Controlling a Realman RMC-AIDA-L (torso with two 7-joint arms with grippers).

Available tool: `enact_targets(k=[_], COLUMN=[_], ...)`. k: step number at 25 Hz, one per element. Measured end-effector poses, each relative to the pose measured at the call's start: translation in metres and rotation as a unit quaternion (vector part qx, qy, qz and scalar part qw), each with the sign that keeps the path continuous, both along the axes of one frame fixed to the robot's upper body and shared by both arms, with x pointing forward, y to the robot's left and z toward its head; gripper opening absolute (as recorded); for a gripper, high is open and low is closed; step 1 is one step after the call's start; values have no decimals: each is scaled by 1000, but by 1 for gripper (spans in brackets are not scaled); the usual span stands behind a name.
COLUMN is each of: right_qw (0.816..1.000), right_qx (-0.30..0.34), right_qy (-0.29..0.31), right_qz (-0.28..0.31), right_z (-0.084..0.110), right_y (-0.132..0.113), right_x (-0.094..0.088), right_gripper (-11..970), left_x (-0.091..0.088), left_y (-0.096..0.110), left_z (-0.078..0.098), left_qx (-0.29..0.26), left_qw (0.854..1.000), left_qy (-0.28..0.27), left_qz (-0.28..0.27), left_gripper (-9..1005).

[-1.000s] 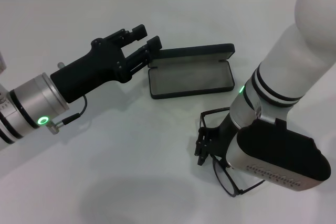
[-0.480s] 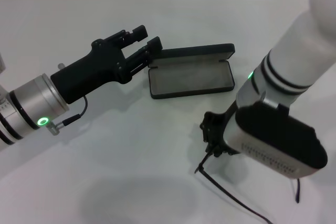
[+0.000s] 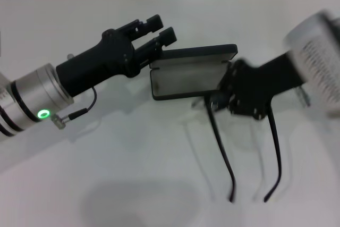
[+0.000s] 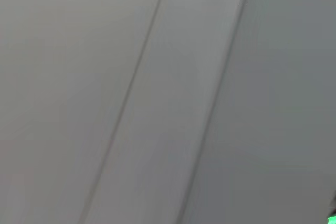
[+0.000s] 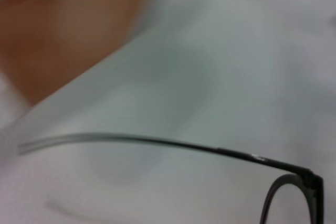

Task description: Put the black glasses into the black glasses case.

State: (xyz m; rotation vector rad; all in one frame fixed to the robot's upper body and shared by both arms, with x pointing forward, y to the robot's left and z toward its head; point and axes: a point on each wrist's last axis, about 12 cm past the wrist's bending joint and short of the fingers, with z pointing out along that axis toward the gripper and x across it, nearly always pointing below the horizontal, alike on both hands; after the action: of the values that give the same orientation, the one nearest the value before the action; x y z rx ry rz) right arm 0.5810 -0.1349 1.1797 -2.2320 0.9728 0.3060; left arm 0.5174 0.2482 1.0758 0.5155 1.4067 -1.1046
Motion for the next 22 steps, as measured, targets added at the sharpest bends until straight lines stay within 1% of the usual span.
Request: enact_targets(k=[2,4,5,7,9,10,11,13,15,19,22], right_qw=[995,984,973,953,922,913,894,882,879,879,876], right_qx=[71,130,166,218,289,307,341,361,365,365,367], right_qy=[32,57,74,98,127,134,147,161,166,172,176], right_qz=[-61,-112,-145,-185,-226,-234,-248,-257,-257,-254,-258], right_z=[-1,-4,-10,-19,-32,-35,-43,-52,-56,-59,-62], right_y=[-25,-47,-62,-79,-95,-98,-102,-101,-98,-93,-94], right_x=[3,4,3,2,0,0,-1,-2,-1,-3,-4], right_gripper=[97,97,97,97,97,96,96,96,96,96,96], left_x=[2,3,4,7,14,18,23,34,41,46,49], left_y=[0,-2,-3,-9,-17,-22,-27,-41,-52,-72,-81], left_z=[7,17,23,35,45,50,54,60,64,69,74], left_qx=[-14,-25,-31,-37,-36,-33,-29,-14,4,30,33], left_qw=[1000,997,995,990,984,981,978,971,965,954,951], left_qy=[9,4,-3,-12,-7,1,14,47,69,73,67], left_qz=[-27,-68,-91,-137,-175,-191,-206,-234,-254,-288,-301], left_gripper=[503,503,503,503,503,503,503,503,504,504,504])
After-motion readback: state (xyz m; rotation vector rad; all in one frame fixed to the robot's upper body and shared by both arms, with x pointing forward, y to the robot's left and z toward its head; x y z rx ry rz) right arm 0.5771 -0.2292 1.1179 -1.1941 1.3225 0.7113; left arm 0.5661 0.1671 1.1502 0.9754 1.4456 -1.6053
